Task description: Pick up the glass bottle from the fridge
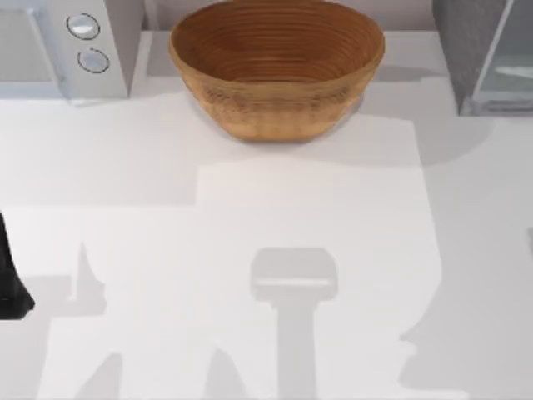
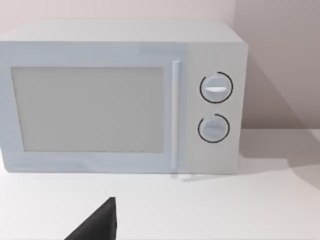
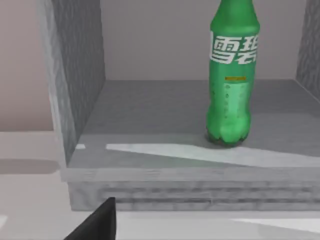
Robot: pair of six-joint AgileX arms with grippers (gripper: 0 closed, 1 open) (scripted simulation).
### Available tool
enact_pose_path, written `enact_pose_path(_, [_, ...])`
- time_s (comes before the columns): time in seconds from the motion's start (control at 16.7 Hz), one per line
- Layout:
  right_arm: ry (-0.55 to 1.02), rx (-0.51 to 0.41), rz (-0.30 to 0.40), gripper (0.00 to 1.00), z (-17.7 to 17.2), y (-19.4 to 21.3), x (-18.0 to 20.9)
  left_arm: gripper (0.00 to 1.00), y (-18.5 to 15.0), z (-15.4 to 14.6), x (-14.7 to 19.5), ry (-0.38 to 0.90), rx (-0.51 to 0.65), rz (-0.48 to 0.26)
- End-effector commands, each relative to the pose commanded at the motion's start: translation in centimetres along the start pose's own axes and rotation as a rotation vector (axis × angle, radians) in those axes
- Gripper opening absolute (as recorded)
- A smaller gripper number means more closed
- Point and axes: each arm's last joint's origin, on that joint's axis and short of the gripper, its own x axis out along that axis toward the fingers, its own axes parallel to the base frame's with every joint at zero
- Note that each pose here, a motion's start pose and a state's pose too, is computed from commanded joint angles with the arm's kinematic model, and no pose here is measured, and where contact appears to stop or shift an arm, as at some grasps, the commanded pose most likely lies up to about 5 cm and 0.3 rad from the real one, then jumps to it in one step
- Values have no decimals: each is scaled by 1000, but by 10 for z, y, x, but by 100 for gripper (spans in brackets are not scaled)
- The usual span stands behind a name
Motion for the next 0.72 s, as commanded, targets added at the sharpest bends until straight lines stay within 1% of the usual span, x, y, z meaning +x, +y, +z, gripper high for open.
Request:
enact_pose_path(0.36, [-11, 0, 5, 100, -29, -28, 12, 100, 0, 0, 0, 0, 0, 0])
enact_pose_path(0.72, [-24, -6, 6, 100, -36, -35, 14, 100, 0, 0, 0, 0, 0, 0])
